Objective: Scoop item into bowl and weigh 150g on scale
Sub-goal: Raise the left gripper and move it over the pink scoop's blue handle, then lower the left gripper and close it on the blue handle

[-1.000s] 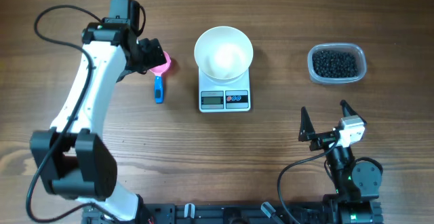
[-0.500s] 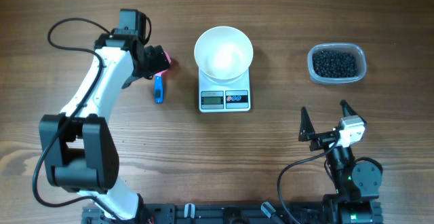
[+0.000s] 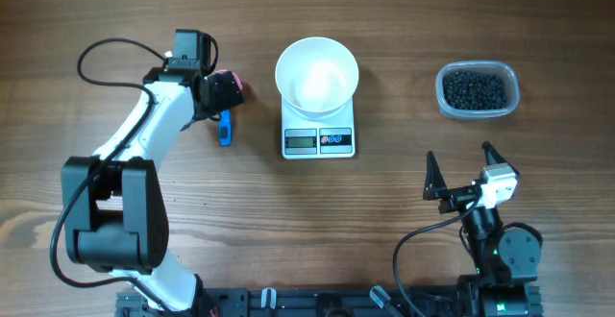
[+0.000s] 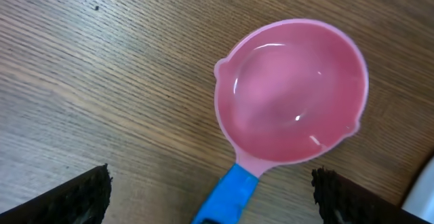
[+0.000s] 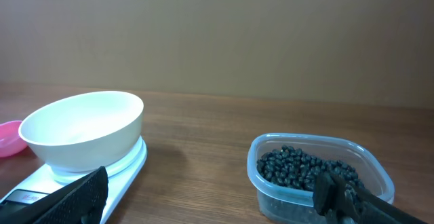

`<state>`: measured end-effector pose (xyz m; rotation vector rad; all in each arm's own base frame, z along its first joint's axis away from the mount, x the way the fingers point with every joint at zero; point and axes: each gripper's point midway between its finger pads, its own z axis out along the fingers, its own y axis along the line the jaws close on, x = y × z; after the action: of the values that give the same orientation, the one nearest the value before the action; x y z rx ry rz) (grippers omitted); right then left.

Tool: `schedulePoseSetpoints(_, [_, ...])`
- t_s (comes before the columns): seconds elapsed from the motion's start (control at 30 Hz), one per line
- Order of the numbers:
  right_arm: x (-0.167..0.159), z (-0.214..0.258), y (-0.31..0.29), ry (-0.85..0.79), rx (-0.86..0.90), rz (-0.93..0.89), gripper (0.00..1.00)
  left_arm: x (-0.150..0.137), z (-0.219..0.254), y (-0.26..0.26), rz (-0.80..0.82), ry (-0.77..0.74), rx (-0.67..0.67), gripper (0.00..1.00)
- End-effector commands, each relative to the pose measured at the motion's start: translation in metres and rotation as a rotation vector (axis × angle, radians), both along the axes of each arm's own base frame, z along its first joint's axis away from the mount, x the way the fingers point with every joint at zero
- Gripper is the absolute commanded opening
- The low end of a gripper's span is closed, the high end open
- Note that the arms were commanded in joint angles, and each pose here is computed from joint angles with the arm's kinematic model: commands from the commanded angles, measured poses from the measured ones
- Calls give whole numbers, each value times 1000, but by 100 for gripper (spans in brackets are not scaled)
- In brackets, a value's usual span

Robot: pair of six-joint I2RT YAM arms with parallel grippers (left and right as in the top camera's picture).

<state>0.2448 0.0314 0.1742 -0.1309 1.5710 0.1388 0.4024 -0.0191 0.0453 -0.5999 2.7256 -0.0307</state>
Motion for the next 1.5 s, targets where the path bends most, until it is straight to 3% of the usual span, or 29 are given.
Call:
schedulePoseSetpoints(0.0, [0, 2, -2, -10, -2, -13, 100, -4, -11, 2, 19, 14, -9, 100])
schedulePoseSetpoints(0.57, [0, 2, -2, -10, -2, -14, 100, -3, -12, 1, 20, 7, -10, 100])
schedulePoseSetpoints(0.83, [0, 2, -2, -8, -2, -13, 100, -15, -30, -3, 12, 42, -39, 100])
schedulePoseSetpoints(1.47, [0, 2, -2, -8, -2, -13, 100, -7, -34, -4, 11, -6, -43, 100])
